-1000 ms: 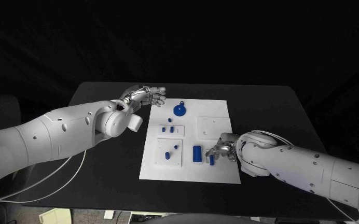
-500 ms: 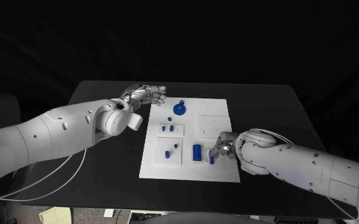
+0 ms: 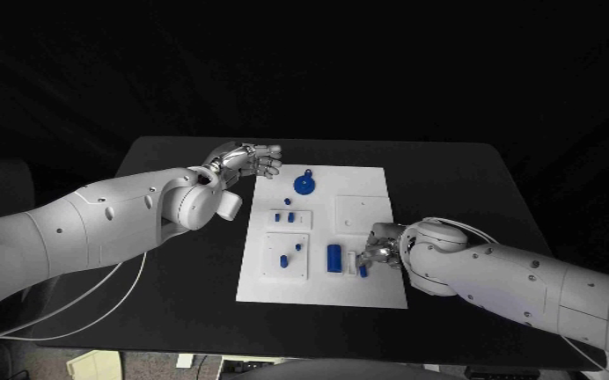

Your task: Assemble the parts on the task board

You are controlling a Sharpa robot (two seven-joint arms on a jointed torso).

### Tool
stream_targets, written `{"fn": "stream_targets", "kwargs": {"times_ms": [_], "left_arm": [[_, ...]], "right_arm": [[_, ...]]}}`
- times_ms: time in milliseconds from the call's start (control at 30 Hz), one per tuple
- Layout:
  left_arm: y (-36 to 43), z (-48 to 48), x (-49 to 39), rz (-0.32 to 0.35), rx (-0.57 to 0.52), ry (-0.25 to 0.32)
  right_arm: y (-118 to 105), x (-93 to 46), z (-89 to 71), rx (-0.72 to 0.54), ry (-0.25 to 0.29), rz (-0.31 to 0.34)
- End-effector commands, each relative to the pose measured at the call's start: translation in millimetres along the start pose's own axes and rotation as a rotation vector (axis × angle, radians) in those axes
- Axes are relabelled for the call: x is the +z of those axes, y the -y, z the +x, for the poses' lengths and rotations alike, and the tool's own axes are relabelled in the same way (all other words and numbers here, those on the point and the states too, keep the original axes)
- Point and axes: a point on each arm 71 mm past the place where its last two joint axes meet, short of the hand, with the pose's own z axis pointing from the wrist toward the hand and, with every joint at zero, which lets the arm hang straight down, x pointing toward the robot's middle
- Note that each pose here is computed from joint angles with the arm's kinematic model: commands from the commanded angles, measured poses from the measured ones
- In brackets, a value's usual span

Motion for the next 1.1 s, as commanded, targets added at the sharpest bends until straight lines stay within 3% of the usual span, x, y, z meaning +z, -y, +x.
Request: {"fn": "stream_targets", "kwargs": {"times_ms": [33,433,633,800,1100], "left_arm": [[1.2,2.2,0.4,0.007,-0.009,-0.015],[1.1,1.7,0.2,0.006,-0.008,-0.014],[1.1,1.4,-0.1,0.006,-0.008,-0.013],[1.0,1.5,-0.2,0.005,-0.008,-0.013],[1.1,1.5,-0.3,0.005,-0.008,-0.013]], "right_arm": [[16,1.3,6.7,-0.077,-0.012,0.071],[24,-1.1,3.6,-0.114,0.017,0.088],[21,-2.4,-1.4,-0.28,0.09,0.1],[18,-3.6,-1.8,-0.371,0.115,0.106],[15,-7.1,9.4,-0.396,0.05,0.101]]}}
